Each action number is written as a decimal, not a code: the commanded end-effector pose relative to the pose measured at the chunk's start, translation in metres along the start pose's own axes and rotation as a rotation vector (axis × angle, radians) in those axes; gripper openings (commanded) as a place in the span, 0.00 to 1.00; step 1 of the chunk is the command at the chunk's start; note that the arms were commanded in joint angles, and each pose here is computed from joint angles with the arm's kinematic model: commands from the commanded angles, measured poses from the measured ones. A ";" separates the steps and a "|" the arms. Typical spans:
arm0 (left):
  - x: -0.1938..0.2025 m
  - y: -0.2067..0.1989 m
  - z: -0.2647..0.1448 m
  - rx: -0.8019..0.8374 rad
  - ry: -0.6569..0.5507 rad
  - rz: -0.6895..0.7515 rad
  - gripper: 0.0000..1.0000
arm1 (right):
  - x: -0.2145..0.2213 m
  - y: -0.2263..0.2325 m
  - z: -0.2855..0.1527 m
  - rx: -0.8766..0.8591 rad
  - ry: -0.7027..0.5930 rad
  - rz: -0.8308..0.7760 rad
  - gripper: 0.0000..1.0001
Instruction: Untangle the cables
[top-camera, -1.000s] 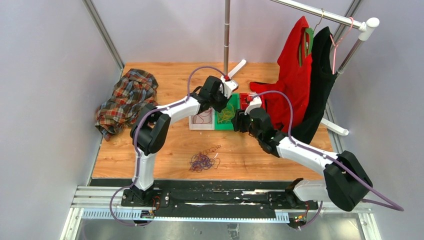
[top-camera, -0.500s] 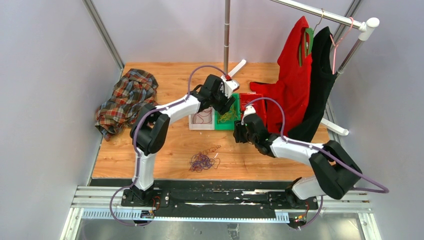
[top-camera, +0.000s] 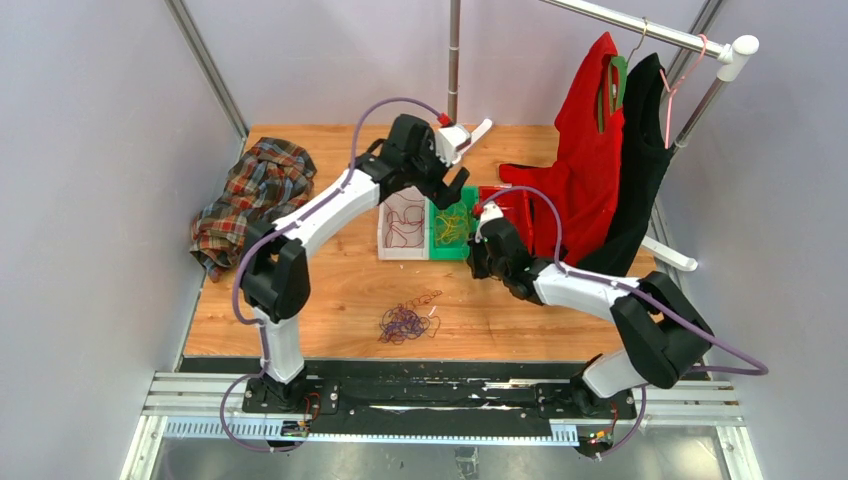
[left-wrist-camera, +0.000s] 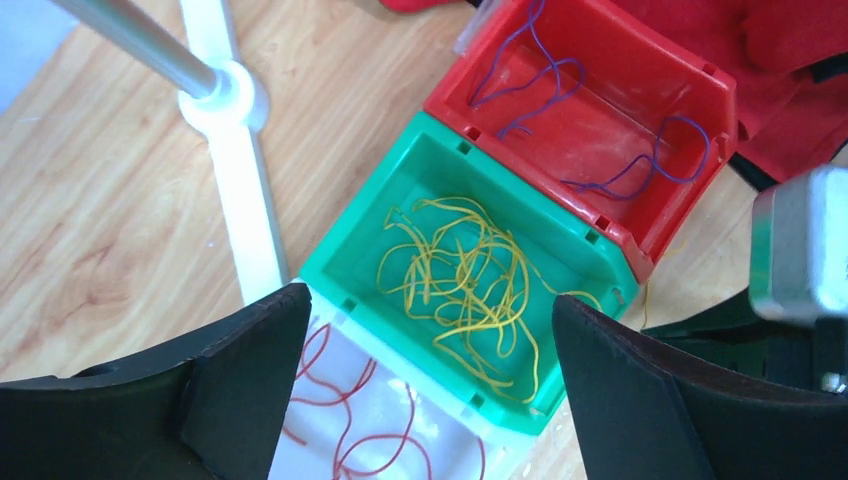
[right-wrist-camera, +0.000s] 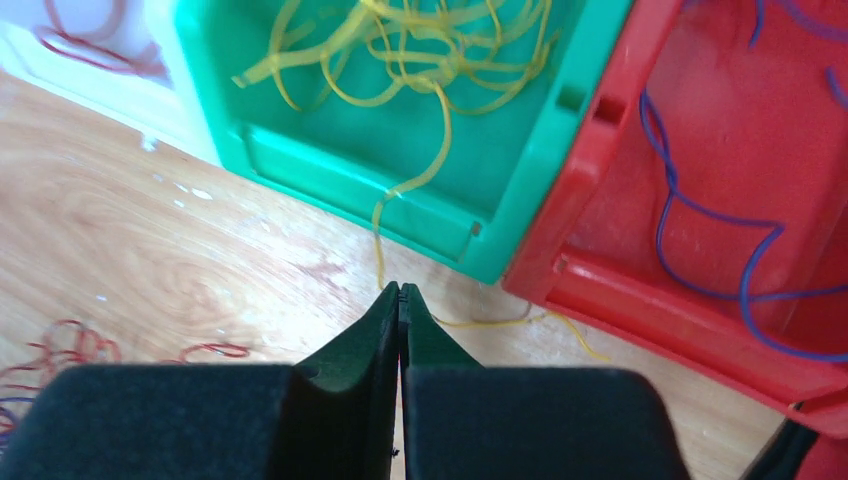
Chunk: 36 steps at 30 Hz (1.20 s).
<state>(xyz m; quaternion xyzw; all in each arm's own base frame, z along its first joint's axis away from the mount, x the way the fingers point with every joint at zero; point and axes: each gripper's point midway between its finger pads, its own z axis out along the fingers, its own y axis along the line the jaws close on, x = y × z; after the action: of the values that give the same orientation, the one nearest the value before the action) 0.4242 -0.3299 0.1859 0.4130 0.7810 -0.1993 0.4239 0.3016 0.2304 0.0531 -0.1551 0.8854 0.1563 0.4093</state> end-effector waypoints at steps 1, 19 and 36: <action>-0.016 0.005 -0.040 0.036 -0.046 -0.028 0.93 | -0.041 0.016 -0.012 -0.058 -0.047 0.011 0.01; 0.043 -0.033 -0.018 0.199 0.019 -0.099 0.50 | -0.007 0.017 -0.014 -0.082 0.054 0.014 0.46; 0.078 -0.017 0.045 0.102 0.098 -0.002 0.13 | 0.014 0.003 0.026 -0.049 0.061 -0.132 0.39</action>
<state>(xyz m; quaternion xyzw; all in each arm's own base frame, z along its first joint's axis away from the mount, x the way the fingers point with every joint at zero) 0.3875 -0.3280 0.0870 0.4366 0.8029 -0.2440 0.3242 0.3018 0.2422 0.0344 -0.2150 0.8854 0.1572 0.3810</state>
